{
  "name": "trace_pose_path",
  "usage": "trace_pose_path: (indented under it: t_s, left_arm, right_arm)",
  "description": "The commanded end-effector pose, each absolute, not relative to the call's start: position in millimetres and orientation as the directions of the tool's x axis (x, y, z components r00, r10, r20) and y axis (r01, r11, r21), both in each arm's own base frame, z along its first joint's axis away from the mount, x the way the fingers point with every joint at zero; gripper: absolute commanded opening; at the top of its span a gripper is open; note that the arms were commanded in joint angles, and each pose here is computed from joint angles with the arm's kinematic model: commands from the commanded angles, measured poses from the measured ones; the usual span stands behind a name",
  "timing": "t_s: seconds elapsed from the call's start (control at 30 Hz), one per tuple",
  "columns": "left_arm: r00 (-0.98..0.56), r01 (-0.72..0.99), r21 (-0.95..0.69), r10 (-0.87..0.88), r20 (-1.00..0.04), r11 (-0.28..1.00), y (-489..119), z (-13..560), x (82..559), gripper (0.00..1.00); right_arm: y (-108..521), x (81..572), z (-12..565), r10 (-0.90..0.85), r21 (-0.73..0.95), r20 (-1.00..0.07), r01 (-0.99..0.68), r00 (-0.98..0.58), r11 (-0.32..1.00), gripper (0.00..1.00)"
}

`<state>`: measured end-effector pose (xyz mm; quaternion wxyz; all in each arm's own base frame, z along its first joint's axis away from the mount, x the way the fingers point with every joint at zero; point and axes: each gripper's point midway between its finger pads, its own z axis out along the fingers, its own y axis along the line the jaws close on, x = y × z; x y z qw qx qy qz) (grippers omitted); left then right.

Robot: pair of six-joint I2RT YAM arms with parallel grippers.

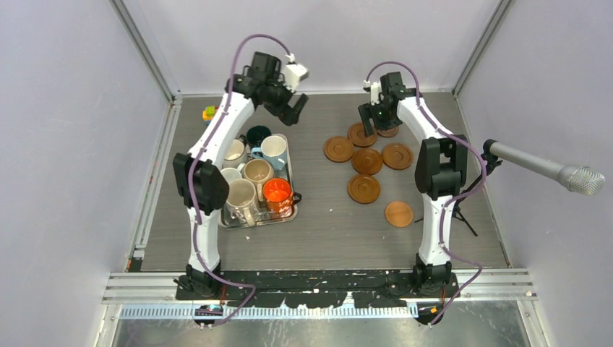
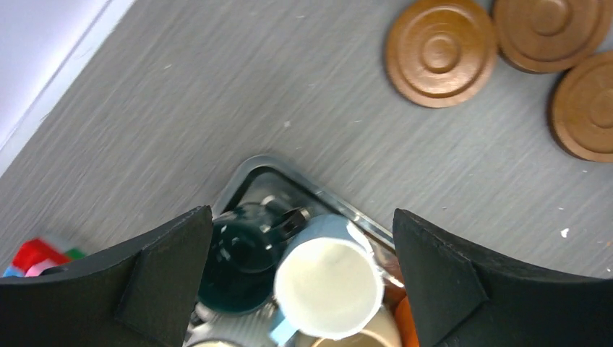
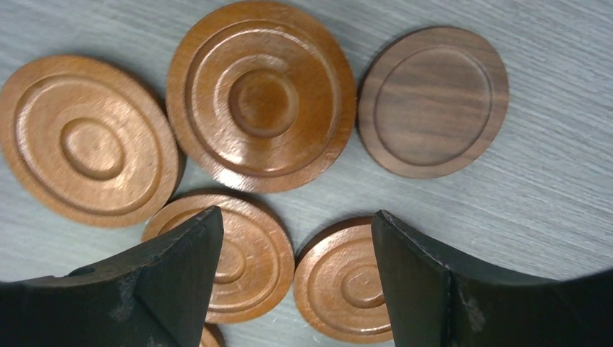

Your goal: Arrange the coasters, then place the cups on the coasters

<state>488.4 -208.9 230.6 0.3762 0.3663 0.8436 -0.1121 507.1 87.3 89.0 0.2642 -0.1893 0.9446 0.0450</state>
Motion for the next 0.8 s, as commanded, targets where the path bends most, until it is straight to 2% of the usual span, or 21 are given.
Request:
trace_pose_path:
  t_s: [0.0, 0.3, 0.43, 0.6, 0.77]
  left_arm:
    - [-0.4, 0.743, 0.091, 0.55, -0.733, 0.663, -243, 228, 484, 0.97]
    - [-0.434, 0.741, 0.054, 0.539, -0.722, 0.669, -262, 211, 484, 0.96]
    - [-0.442, 0.736, 0.056, 0.542, -0.715, 0.675, -260, 208, 484, 0.95]
    - [-0.45, 0.731, 0.058, 0.545, -0.707, 0.679, -258, 203, 481, 0.95]
    - [-0.456, 0.732, 0.062, 0.555, -0.696, 0.679, -256, 197, 481, 0.95]
  right_arm:
    - [78, 544, 103, -0.308, -0.1, -0.593, -0.311, -0.744, 0.945, 0.78]
    - [61, 573, 84, -0.226, -0.066, -0.605, -0.236, -0.763, 0.97, 0.71]
    - [48, 577, 81, -0.169, -0.034, -0.615, -0.188, -0.77, 0.982, 0.63]
    - [36, 583, 74, -0.184, -0.08, -0.628, -0.173, -0.756, 0.982, 0.52]
    - [13, 581, 57, -0.237, -0.205, -0.578, -0.142, -0.781, 0.968, 0.46]
